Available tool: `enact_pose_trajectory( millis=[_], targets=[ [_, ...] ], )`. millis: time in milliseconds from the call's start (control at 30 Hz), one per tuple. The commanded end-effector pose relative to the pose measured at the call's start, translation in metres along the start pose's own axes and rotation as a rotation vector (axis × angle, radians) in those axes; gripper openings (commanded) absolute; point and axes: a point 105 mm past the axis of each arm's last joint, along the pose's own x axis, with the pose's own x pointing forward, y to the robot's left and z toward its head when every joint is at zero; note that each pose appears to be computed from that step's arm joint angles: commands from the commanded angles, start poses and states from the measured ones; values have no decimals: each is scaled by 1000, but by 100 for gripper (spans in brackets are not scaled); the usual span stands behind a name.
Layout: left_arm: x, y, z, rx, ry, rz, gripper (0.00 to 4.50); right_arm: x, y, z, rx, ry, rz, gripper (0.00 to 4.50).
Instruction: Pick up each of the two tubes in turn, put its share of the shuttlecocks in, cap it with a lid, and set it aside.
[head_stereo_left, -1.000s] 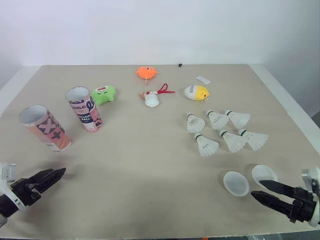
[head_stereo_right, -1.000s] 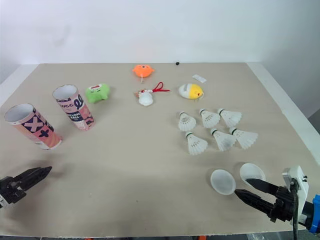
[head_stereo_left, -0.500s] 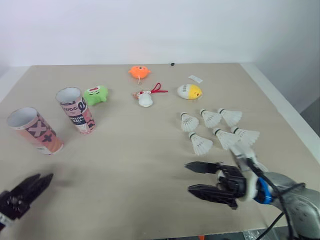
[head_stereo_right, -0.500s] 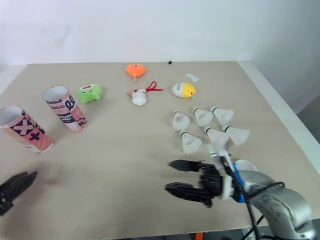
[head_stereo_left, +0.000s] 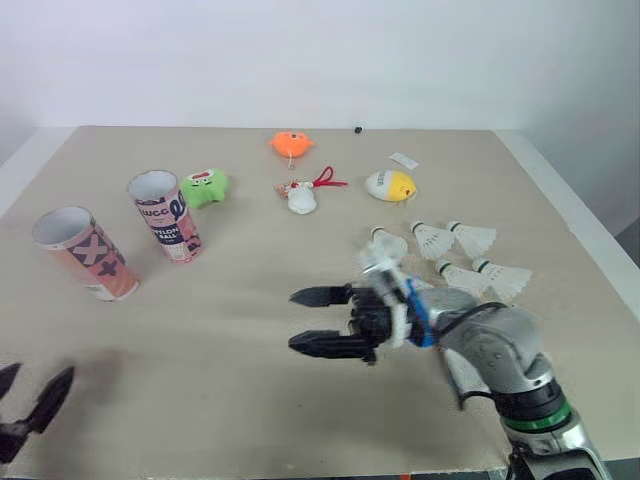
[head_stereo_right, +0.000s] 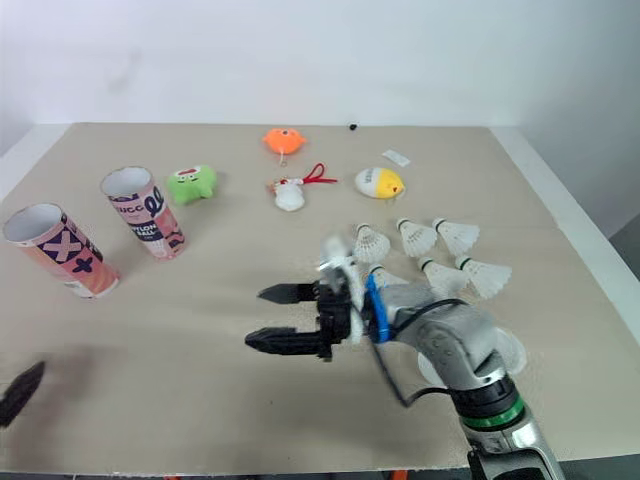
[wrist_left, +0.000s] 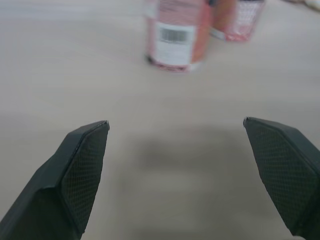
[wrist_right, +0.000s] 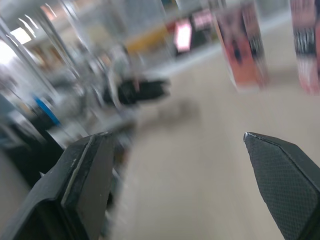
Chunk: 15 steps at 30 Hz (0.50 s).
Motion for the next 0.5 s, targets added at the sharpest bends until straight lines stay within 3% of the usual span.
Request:
enact_pose_trajectory(
  millis=[33, 500],
  targets=[
    [13, 9, 1, 71, -4, 26, 450, 3, -16, -6, -89, 47, -110, 442],
    [78, 19, 2, 12, -74, 38, 450, 2, -39, -5, -164, 37, -302, 442]
  ],
)
